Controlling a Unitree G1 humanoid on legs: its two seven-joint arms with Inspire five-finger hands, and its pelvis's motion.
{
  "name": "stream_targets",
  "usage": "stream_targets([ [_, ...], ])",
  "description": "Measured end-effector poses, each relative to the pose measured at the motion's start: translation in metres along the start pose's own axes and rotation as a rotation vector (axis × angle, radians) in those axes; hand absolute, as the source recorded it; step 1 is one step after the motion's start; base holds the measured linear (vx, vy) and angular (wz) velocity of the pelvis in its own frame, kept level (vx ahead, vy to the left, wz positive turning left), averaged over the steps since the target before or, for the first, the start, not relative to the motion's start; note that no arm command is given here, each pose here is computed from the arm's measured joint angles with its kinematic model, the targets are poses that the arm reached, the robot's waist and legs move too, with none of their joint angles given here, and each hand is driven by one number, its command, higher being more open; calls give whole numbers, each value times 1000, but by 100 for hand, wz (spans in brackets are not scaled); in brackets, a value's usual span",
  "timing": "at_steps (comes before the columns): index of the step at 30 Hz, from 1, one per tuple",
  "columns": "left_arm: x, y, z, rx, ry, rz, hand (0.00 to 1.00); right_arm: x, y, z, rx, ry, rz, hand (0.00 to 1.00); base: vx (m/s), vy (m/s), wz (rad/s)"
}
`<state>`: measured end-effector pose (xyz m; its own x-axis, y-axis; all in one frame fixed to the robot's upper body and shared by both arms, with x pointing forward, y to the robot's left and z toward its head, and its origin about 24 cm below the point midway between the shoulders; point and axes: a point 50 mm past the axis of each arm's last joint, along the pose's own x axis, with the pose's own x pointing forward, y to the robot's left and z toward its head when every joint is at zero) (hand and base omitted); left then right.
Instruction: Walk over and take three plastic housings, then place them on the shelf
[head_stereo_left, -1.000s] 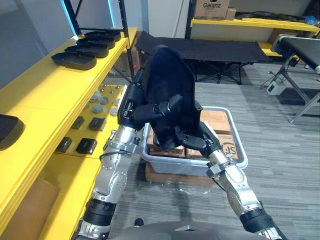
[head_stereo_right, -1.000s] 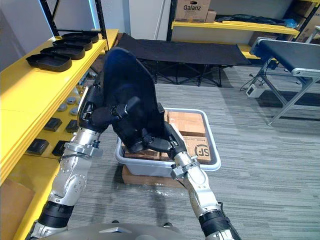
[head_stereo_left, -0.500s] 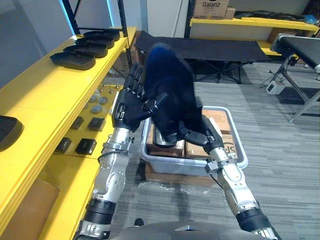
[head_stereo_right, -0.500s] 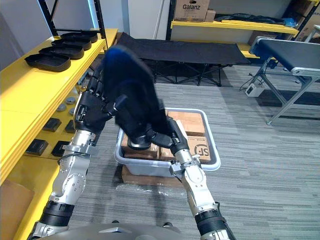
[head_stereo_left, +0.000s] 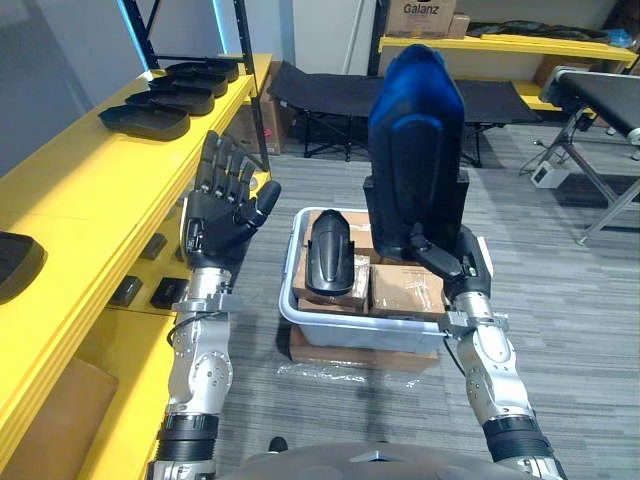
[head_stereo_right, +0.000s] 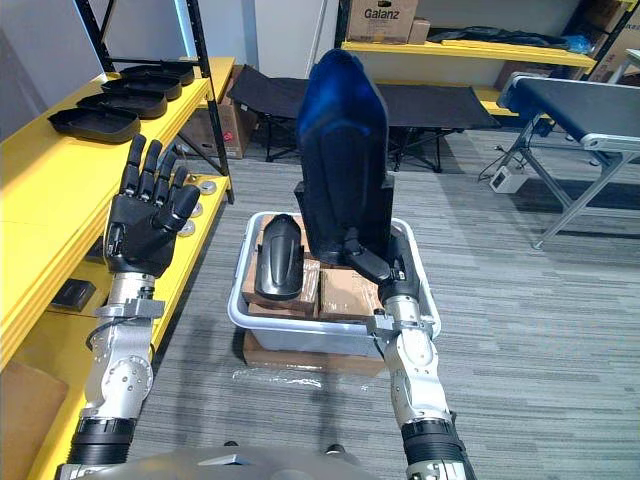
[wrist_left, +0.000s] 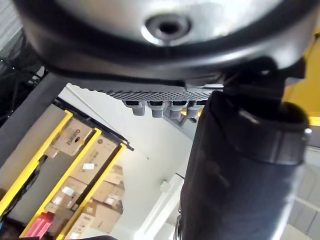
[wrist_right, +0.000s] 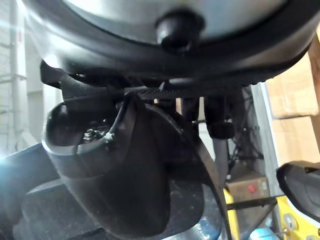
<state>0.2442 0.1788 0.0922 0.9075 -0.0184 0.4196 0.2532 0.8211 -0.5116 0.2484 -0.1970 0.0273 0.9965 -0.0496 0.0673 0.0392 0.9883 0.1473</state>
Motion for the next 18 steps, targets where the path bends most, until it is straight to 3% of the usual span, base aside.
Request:
stream_targets([
  [12, -8, -10, -36, 131, 274, -192, 100, 0, 8, -2, 78, 1, 57, 0, 0, 0, 0],
  [18, -12, -19, -46, 168, 345, -285, 100, 2, 28, -5, 87, 15, 133, 0, 0, 0, 0],
])
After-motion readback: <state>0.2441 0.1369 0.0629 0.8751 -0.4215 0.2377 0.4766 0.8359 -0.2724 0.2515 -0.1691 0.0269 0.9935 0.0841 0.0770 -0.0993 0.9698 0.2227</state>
